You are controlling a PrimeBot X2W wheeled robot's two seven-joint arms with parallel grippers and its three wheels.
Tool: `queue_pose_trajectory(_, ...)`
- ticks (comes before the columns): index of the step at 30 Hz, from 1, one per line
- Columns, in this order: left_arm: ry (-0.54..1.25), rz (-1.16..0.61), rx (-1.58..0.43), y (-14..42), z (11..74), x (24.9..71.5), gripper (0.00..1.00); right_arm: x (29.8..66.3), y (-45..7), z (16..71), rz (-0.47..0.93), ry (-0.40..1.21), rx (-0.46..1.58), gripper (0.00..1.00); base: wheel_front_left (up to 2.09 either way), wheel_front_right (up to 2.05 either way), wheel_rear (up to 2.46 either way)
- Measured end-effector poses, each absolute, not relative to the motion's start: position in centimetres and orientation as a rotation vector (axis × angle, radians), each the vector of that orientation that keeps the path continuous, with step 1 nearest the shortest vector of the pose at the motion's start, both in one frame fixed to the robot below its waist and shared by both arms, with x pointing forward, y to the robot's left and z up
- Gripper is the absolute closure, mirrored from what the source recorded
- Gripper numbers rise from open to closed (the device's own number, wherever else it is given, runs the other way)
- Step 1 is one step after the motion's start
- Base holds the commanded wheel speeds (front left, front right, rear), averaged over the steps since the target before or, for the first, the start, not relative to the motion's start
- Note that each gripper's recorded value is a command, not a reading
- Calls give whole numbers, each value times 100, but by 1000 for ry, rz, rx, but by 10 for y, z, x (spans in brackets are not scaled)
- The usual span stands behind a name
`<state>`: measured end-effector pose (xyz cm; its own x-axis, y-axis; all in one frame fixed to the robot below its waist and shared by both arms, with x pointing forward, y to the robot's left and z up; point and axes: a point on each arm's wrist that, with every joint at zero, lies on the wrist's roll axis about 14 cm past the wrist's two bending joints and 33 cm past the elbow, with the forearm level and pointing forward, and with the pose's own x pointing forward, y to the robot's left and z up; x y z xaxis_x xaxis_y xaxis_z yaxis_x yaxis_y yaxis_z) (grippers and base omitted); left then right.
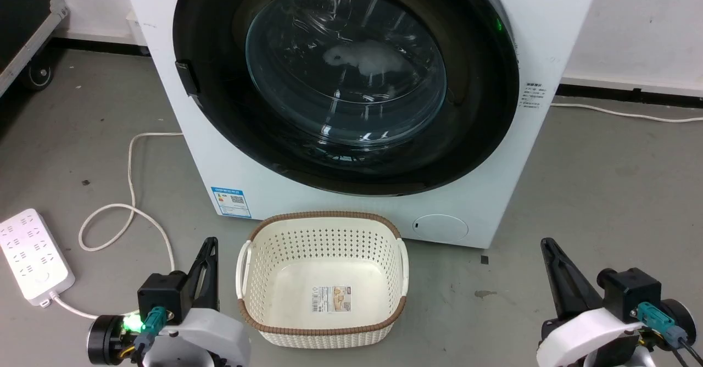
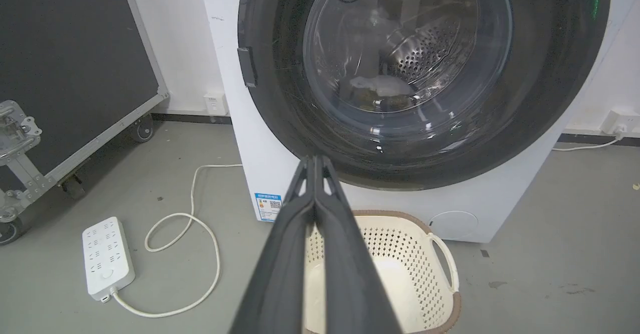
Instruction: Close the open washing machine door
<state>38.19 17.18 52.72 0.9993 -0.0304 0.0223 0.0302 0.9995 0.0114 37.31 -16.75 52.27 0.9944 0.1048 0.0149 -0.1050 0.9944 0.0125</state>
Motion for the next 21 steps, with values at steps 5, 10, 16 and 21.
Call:
queue_pose_trajectory(5, -19, -23, 19, 174, 528, 381, 100, 373, -165, 524, 112, -13, 1, 100, 0, 0, 0)
queue_pose_trajectory(10, -15, -19, 26, 174, 528, 379, 100, 374, -164, 525, 116, -10, -9, 100, 0, 0, 0)
queue_pose_trajectory(16, -10, -13, 29, 175, 528, 377, 100, 374, -162, 528, 122, -13, -19, 100, 0, 0, 0)
queue_pose_trajectory(21, -16, -8, 33, 175, 531, 377, 100, 375, -160, 529, 126, -11, -30, 100, 0, 0, 0)
